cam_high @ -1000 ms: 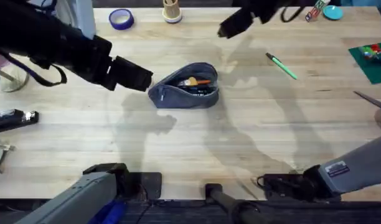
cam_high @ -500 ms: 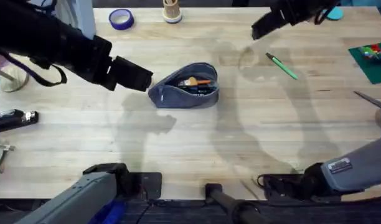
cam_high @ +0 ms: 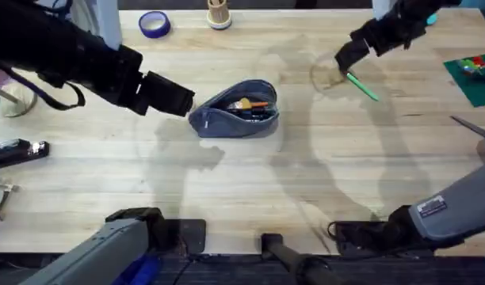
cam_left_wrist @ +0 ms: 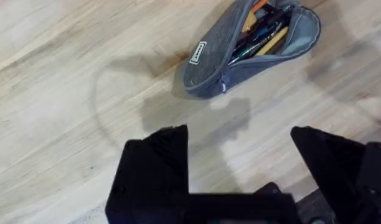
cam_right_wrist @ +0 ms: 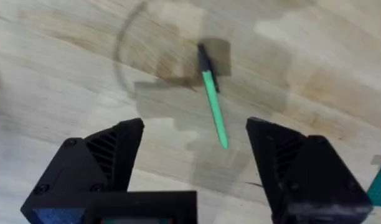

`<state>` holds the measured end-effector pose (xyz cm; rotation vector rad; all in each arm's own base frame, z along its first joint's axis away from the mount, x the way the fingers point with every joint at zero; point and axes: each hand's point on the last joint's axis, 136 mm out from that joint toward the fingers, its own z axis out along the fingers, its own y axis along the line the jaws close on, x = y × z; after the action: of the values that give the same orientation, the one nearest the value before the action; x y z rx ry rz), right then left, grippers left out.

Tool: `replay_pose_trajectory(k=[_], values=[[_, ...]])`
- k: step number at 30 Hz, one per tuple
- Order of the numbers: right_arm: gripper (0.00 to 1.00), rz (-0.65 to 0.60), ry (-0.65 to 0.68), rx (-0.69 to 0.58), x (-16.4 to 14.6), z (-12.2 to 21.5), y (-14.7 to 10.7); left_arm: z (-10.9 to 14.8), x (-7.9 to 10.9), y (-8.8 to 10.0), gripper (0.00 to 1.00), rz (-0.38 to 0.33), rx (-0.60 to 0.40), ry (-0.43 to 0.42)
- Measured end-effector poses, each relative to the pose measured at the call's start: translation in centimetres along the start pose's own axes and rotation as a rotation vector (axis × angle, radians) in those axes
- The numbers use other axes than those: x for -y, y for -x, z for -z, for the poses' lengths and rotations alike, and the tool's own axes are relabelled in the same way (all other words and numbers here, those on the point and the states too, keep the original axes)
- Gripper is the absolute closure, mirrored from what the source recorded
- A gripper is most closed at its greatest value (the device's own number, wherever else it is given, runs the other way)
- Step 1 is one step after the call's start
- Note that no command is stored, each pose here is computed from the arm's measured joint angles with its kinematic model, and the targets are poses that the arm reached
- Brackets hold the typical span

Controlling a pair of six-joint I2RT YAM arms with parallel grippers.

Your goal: Unzip the bag, pick up the pens from the table one at a time and place them inside, then zip the bag closed.

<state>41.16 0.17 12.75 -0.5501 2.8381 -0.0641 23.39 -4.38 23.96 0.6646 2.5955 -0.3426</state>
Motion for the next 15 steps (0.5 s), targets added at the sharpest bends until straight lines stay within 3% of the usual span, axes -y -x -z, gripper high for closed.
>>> replay_pose_trajectory(k=[15], values=[[0.005, -0.101, 0.002, -0.024, 2.3, -4.7, -3.6, 0.0, 0.0, 0.0, 0.006, 0.0, 0.0, 0.0]])
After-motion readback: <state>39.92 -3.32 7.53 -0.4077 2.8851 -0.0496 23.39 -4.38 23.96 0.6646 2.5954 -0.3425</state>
